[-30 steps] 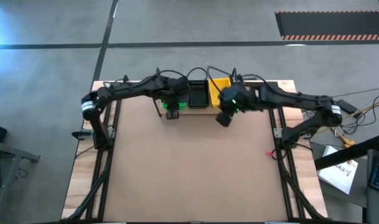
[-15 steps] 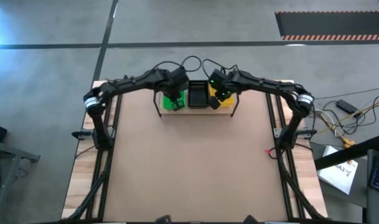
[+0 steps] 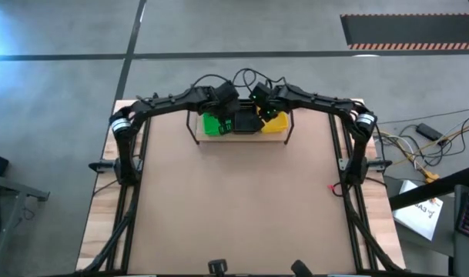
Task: Stack baskets on shelf by color
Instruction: Adjust the stacked baskets on the shelf
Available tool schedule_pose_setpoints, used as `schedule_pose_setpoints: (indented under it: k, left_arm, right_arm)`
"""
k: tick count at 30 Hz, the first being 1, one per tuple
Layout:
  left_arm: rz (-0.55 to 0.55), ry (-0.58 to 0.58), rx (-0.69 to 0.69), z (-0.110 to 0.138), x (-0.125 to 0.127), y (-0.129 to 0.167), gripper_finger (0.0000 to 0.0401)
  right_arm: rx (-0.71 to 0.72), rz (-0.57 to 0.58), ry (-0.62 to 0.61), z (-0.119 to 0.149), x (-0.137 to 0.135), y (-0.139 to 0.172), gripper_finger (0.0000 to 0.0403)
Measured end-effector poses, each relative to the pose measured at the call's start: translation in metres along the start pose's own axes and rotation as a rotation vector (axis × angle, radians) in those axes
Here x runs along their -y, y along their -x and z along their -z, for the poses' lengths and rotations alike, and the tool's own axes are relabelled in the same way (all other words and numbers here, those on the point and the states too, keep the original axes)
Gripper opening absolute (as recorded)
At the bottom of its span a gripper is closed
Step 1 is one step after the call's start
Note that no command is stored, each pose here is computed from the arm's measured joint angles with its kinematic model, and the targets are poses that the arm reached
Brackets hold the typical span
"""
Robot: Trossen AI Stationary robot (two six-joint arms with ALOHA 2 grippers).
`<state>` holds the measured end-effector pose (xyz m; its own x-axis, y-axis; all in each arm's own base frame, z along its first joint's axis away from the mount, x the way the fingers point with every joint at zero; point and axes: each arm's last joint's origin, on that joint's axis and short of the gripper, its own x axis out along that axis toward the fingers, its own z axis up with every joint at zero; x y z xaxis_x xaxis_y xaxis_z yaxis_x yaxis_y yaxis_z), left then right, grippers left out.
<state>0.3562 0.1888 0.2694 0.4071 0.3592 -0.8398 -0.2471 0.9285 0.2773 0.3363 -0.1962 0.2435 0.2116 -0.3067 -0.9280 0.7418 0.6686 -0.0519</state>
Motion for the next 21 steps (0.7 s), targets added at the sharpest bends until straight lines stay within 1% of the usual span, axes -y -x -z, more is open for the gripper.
schedule_pose_setpoints:
  k: [5, 8, 9, 11, 13, 16, 21]
  left_arm:
    - [0.015, -0.059, 0.044, -0.004, -0.001, 0.003, 0.0007]
    - [0.008, -0.067, 0.064, -0.008, -0.003, 0.015, 0.0008]
    - [0.007, -0.052, 0.07, -0.008, -0.004, 0.022, 0.0008]
    - [0.001, 0.021, 0.07, -0.008, -0.006, 0.036, 0.0006]
    - [0.004, 0.096, 0.041, -0.003, -0.009, 0.043, 0.0002]
    - [0.01, 0.136, -0.043, 0.009, -0.016, 0.036, 0.0001]
    - [0.014, 0.159, -0.142, 0.024, -0.024, 0.007, 0.0]
  right_arm:
    - [0.006, -0.005, -0.012, -0.001, -0.001, 0.001, 0.0009]
    - [0.019, -0.017, -0.016, -0.001, 0.0, 0.007, 0.0009]
    - [0.023, -0.024, -0.021, -0.002, 0.0, 0.011, 0.0009]
    - [0.065, -0.044, -0.03, -0.007, 0.0, 0.025, 0.0009]
    - [0.115, -0.061, -0.031, -0.012, -0.001, 0.044, 0.0008]
    - [0.182, -0.078, 0.003, -0.018, -0.004, 0.072, 0.0008]
    - [0.22, -0.095, 0.174, -0.019, -0.02, 0.104, 0.0008]
